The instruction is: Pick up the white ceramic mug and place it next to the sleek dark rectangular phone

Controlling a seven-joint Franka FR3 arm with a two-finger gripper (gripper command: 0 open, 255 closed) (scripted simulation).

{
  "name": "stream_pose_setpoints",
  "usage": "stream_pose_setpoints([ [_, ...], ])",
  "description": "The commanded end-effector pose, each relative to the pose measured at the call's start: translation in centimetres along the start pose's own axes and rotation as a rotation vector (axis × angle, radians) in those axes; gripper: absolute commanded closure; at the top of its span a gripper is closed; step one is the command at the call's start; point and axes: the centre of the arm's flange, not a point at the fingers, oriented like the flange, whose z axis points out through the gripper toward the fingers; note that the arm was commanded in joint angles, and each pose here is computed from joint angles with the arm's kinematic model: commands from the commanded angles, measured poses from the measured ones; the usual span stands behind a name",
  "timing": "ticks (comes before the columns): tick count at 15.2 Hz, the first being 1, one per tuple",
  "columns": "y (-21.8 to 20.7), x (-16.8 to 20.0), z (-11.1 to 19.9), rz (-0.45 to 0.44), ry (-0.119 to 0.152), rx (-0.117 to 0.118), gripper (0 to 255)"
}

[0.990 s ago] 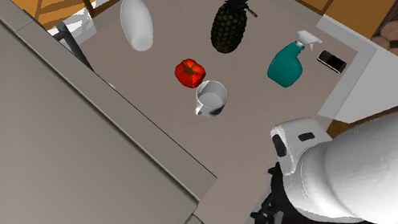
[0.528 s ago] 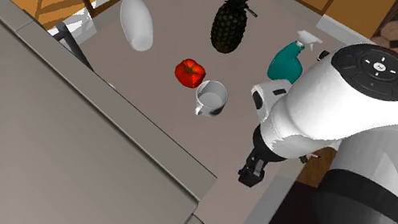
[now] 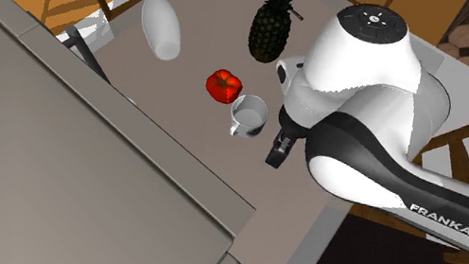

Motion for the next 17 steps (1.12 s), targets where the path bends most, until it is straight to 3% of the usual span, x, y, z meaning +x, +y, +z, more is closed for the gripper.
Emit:
stream_pose_setpoints([
  [1, 2.1, 1.5, 1.2, 0.0, 0.0, 0.0, 0],
  [13, 14.0, 10.2, 7.3, 0.009, -0.005, 0.007, 0],
  [17, 14.7, 10.8, 9.3, 0.01, -0.005, 0.007, 0],
])
